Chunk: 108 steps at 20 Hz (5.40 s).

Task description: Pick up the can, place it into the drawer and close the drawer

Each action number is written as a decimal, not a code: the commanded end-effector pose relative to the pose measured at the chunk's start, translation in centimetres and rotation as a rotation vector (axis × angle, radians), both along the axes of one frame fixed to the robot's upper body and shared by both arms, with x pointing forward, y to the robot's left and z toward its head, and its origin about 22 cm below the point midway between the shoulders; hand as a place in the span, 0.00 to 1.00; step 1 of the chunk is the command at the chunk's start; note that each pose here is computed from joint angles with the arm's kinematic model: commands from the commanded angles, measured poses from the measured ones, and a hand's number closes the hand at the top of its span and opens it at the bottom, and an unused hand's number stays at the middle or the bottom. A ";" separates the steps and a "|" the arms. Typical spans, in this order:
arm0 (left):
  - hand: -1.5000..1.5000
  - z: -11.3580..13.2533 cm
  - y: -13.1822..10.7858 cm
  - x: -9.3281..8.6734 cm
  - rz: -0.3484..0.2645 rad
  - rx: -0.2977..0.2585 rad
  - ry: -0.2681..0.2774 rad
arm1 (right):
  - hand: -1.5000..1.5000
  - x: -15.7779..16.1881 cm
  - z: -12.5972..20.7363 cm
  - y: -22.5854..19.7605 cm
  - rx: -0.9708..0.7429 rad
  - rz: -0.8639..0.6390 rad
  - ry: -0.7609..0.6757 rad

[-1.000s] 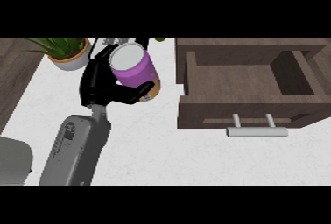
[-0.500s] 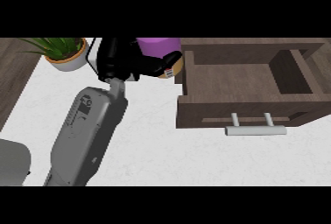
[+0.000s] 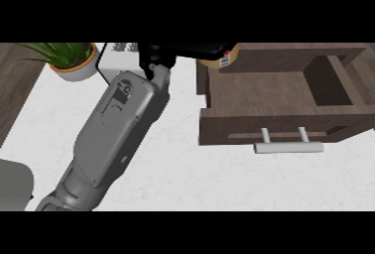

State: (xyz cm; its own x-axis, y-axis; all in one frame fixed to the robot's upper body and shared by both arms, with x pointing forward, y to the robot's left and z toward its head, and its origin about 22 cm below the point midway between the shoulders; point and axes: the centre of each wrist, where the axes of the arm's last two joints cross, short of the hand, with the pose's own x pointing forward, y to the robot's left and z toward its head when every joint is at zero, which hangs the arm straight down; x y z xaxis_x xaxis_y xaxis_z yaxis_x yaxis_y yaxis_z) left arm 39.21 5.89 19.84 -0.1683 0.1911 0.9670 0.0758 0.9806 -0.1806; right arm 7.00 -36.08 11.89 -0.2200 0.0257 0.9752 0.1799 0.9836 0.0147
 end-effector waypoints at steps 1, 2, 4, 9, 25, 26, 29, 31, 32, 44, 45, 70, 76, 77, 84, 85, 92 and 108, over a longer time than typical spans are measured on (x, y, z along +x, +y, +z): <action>1.00 0.3 -2.2 0.6 0.011 0.029 0.006 | 0.00 -0.3 -0.7 -0.8 0.005 -0.007 -0.003; 1.00 2.0 -3.2 0.4 -0.004 0.007 0.001 | 0.00 0.3 1.6 0.9 -0.015 0.017 0.000; 1.00 2.0 -3.8 1.0 0.014 0.024 0.008 | 0.00 -0.7 -0.4 -0.4 0.009 0.013 -0.004; 1.00 2.9 -5.4 1.4 -0.008 0.020 0.016 | 0.00 1.6 0.6 0.4 0.008 0.020 -0.009; 1.00 0.4 -7.2 2.4 -0.004 0.084 0.056 | 0.00 1.0 1.9 1.7 0.021 0.023 -0.022; 1.00 0.1 -7.0 3.0 0.047 0.097 0.086 | 0.00 1.3 0.4 -0.2 0.005 0.063 -0.006; 1.00 -1.3 -6.8 3.0 0.028 0.105 0.093 | 0.00 1.2 0.2 0.6 0.001 0.049 0.003; 1.00 -1.8 -7.1 2.6 0.059 0.129 0.103 | 0.00 0.5 1.3 0.4 -0.024 0.053 -0.008; 1.00 -0.8 -7.2 3.1 0.043 0.145 0.088 | 0.00 2.0 0.8 -0.1 -0.012 0.047 -0.009; 0.00 -1.1 -8.0 2.7 0.126 0.164 0.128 | 0.00 2.6 0.8 0.8 0.004 0.047 -0.017; 0.00 -3.1 -7.1 2.8 0.155 0.171 0.122 | 0.00 1.7 0.3 0.6 -0.012 0.050 -0.027; 0.00 -1.2 -8.5 2.1 0.142 0.085 -0.020 | 0.00 5.8 6.1 5.4 -0.599 0.092 -0.247; 0.00 -0.5 -9.2 1.3 0.118 0.034 0.028 | 0.00 9.6 5.6 7.7 -0.751 0.104 -0.225; 0.00 -0.5 -7.9 2.7 0.123 0.055 0.029 | 0.00 10.3 5.8 8.2 -0.783 0.093 -0.221; 0.00 -0.8 -7.8 2.1 0.143 0.058 0.055 | 0.00 16.6 4.3 12.4 -0.891 0.073 -0.237; 0.00 -1.2 -7.2 2.4 0.135 0.076 0.042 | 0.00 17.2 4.7 12.1 -0.941 0.071 -0.242; 0.00 0.8 -6.5 2.4 0.177 0.085 0.046 | 0.00 21.5 2.1 15.4 -1.135 0.130 -0.200; 0.00 2.1 0.9 2.9 0.194 0.070 0.044 | 0.00 30.7 -8.7 19.4 -1.391 0.069 -0.060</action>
